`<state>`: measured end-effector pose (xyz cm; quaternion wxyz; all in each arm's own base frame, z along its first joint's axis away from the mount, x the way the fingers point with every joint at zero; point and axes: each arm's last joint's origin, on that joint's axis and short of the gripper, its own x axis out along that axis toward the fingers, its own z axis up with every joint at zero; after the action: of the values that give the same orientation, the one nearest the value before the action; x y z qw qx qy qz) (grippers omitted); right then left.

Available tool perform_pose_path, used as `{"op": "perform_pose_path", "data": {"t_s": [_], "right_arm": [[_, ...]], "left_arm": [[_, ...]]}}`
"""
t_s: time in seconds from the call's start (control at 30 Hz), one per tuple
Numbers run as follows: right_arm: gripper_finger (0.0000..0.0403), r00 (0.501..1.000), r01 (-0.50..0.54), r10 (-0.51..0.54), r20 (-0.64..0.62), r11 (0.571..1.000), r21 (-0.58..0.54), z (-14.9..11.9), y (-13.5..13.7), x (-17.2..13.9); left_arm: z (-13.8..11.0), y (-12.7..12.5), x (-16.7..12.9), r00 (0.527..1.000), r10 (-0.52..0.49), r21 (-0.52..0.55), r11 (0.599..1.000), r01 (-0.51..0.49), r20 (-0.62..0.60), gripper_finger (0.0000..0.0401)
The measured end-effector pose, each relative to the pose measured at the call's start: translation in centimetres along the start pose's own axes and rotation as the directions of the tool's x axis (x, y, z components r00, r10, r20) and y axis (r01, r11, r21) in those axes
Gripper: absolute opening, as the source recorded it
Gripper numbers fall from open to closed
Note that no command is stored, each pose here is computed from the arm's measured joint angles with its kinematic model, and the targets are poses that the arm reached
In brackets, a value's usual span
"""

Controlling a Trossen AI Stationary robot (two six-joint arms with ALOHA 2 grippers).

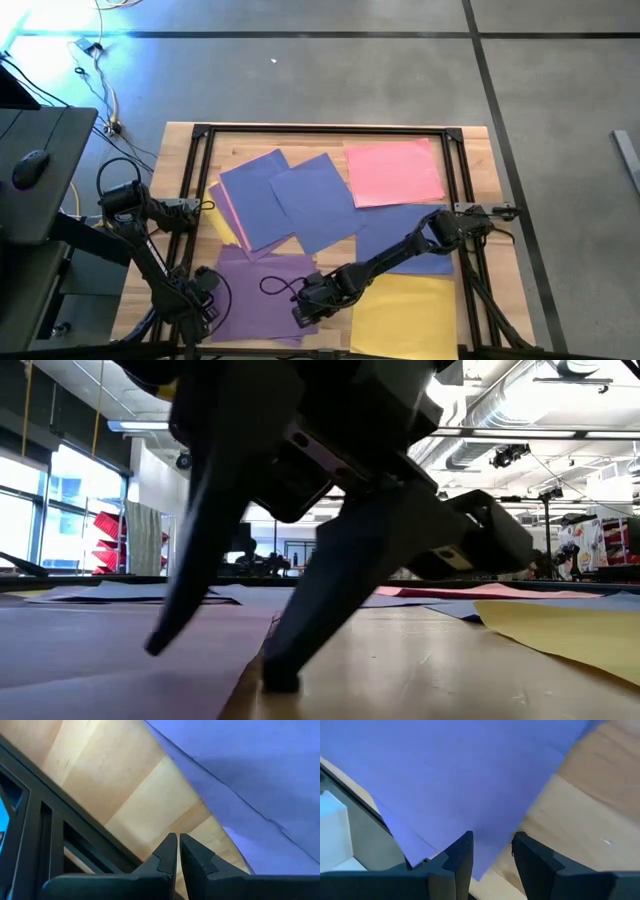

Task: Organize paper
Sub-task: Stack the purple paper on the bottom left of the table

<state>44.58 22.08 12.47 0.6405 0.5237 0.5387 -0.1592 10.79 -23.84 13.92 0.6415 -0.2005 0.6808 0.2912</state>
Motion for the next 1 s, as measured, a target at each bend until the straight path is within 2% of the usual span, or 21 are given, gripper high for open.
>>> {"op": "perform_pose_path", "data": {"t_s": [0.2, 0.37, 0.5, 0.67, 0.8, 1.0], "right_arm": [[0.0121, 1.000, -0.019, 0.019, 0.016, 1.000, -0.008, 0.6, 0.1, -0.1], [0.0121, 0.994, -0.092, 0.093, 0.050, 0.995, -0.028, 1.5, 0.8, -0.2], [0.0121, 0.989, -0.145, 0.146, 0.018, 0.987, -0.066, 1.4, 1.3, -0.2], [0.0121, 0.984, -0.175, 0.174, -0.021, 0.967, -0.182, 0.3, 1.6, -0.2], [0.0121, 0.980, -0.193, 0.199, 0.002, 0.954, -0.230, 0.6, 2.2, -1.6], [0.0121, 0.957, -0.224, 0.267, 0.115, 0.930, -0.291, 3.3, 3.5, -5.8]], "left_arm": [[-0.1, -0.1, 0.0, 0.999, -0.019, 0.084, 0.996, 0.017, 0.027, 0.0000], [-0.2, -0.1, 0.0, 0.999, -0.025, 0.108, 0.994, 0.021, 0.035, 0.0000], [-0.4, 0.0, 0.0, 0.998, -0.028, 0.099, 0.995, 0.023, 0.049, 0.0000], [-0.4, 0.1, 0.0, 0.998, -0.017, 0.042, 0.999, 0.015, 0.063, 0.0000], [-0.5, 0.1, -0.8, 0.998, 0.006, 0.001, 1.000, -0.006, 0.058, 0.0000], [-0.5, 0.1, -3.0, 0.996, -0.053, -0.016, 0.998, 0.054, 0.078, 0.0000]]}}
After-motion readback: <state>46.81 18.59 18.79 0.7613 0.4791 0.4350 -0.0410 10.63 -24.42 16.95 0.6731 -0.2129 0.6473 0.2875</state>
